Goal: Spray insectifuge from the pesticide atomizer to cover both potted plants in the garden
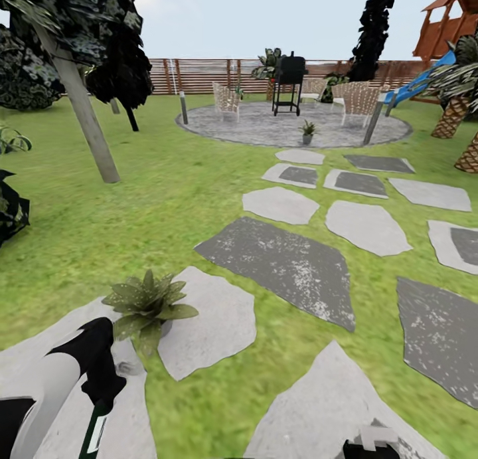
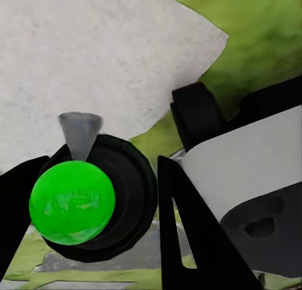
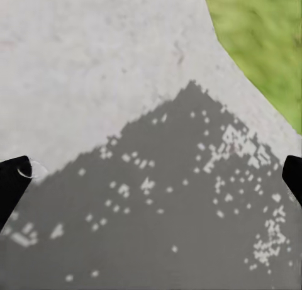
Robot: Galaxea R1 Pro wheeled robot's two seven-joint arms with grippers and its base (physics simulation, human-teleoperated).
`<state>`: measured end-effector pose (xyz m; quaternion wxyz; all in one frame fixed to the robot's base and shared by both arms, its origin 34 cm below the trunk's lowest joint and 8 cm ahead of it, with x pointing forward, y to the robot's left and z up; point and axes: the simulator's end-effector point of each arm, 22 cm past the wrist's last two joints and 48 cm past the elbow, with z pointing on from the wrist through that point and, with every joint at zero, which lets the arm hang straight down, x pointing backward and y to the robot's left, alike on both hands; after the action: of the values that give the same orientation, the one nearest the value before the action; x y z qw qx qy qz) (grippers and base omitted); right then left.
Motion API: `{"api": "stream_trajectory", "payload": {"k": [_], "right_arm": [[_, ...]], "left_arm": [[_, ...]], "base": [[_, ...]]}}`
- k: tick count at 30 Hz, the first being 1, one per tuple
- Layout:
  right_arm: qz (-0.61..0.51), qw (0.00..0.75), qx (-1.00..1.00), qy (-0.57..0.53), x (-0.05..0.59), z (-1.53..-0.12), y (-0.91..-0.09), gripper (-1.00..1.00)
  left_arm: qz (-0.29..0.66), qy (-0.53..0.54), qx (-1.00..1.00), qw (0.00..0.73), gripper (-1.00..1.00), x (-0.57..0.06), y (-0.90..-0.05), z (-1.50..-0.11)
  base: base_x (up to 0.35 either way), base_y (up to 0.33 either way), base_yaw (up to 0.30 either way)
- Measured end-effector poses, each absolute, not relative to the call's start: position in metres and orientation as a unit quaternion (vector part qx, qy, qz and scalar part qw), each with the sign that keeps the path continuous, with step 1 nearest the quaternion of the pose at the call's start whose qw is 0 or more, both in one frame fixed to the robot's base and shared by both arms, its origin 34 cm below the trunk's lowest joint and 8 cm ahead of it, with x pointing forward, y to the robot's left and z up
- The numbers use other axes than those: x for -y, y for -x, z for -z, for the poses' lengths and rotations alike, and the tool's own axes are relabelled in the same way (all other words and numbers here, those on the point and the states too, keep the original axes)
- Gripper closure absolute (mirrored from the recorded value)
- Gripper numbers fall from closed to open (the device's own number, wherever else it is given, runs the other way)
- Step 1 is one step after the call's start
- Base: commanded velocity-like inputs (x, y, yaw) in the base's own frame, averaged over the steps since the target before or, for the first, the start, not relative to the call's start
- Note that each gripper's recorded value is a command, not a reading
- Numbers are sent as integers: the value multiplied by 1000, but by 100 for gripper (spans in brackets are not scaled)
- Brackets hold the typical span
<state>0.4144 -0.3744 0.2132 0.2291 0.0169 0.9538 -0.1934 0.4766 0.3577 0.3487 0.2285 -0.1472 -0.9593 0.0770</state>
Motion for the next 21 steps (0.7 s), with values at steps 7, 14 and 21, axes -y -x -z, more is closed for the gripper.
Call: {"api": "stream_trajectory", "payload": {"k": [7,14,21], "right_arm": [[193,229,-954,-17,374,-213,-414,-100],[197,228,-953,-15,380,-214,-413,-100],[197,227,-954,-15,380,-214,-413,-100]], "left_arm": [[-84,147,963,209,100,-348,-488,-350],[-99,118,971,182,100,-347,-499,-351],[-89,118,972,185,100,-351,-492,-345]], "base": [[2,-3,268],[33,-87,33],[97,-249,0]]}}
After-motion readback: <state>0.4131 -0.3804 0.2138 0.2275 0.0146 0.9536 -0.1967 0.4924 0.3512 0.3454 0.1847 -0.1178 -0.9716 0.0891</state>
